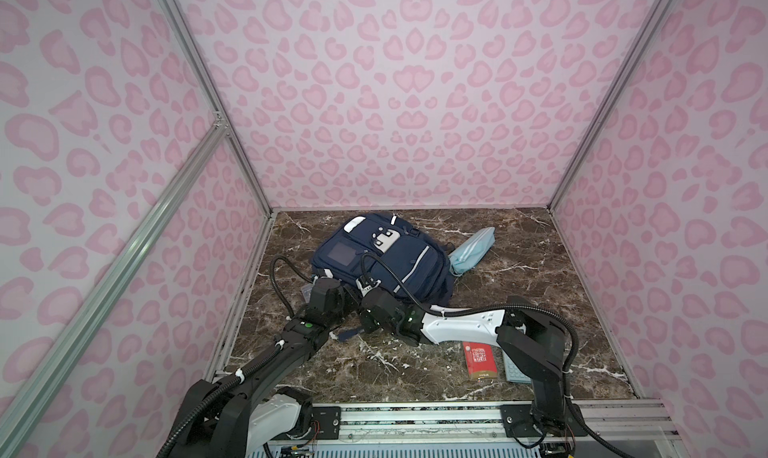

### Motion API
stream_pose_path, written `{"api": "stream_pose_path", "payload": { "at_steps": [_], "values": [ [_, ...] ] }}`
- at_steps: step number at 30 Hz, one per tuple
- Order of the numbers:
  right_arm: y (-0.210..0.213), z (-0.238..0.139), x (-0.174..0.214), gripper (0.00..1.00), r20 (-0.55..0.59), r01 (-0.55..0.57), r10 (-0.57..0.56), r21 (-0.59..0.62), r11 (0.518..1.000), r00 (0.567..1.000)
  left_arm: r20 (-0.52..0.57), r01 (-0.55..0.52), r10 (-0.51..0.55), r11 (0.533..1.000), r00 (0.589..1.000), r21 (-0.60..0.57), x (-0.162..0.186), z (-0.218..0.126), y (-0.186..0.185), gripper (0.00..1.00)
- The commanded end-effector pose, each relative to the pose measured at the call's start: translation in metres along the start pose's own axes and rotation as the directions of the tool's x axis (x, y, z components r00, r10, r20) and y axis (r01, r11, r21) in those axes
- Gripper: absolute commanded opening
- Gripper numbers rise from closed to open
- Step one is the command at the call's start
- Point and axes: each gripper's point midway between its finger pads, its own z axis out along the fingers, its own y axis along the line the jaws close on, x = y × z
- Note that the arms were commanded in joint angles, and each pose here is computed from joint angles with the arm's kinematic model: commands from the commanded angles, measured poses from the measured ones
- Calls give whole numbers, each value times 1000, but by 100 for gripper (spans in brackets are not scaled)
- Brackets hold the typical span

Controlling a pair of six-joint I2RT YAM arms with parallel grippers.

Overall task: Pack the student bag
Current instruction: 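Pinch the backpack zipper pull with the right gripper while left holds the bag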

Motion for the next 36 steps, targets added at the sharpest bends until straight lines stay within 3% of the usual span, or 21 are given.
{"api": "stream_pose_path", "payload": {
  "at_steps": [1,4,5,9,19,26,31,33,36],
  "values": [
    [-17,2,-29,21,143,-28,14,95,995,990,-9,-1,1,999,1000,48,0,-3,-12,3],
    [-12,2,-36,2,170,-30,22,47,998,985,-8,-1,1,999,1000,45,0,-3,-11,3],
    [-10,2,-35,0,164,-32,28,22,999,986,-9,-2,2,999,1000,39,0,-2,-9,3],
    [-9,3,-8,0,29,-72,75,-71,995,997,3,-19,19,1000,1000,6,-5,1,-6,3],
    [-60,-45,66,0,-168,-109,108,7,994,980,121,-72,82,994,989,-87,-38,-12,6,3],
    [-123,-87,105,0,-270,-56,98,161,985,958,85,-79,87,993,993,-86,-35,-1,8,3],
    [-175,-98,136,0,-321,-139,210,229,963,924,120,-99,112,989,986,-114,-50,3,7,3],
    [-173,-98,136,0,-318,-154,215,205,966,923,107,-102,112,990,988,-93,-52,9,-2,3],
    [-138,-93,126,0,-318,-116,147,116,986,937,124,-113,126,988,984,-102,-62,18,-8,3]
  ]
}}
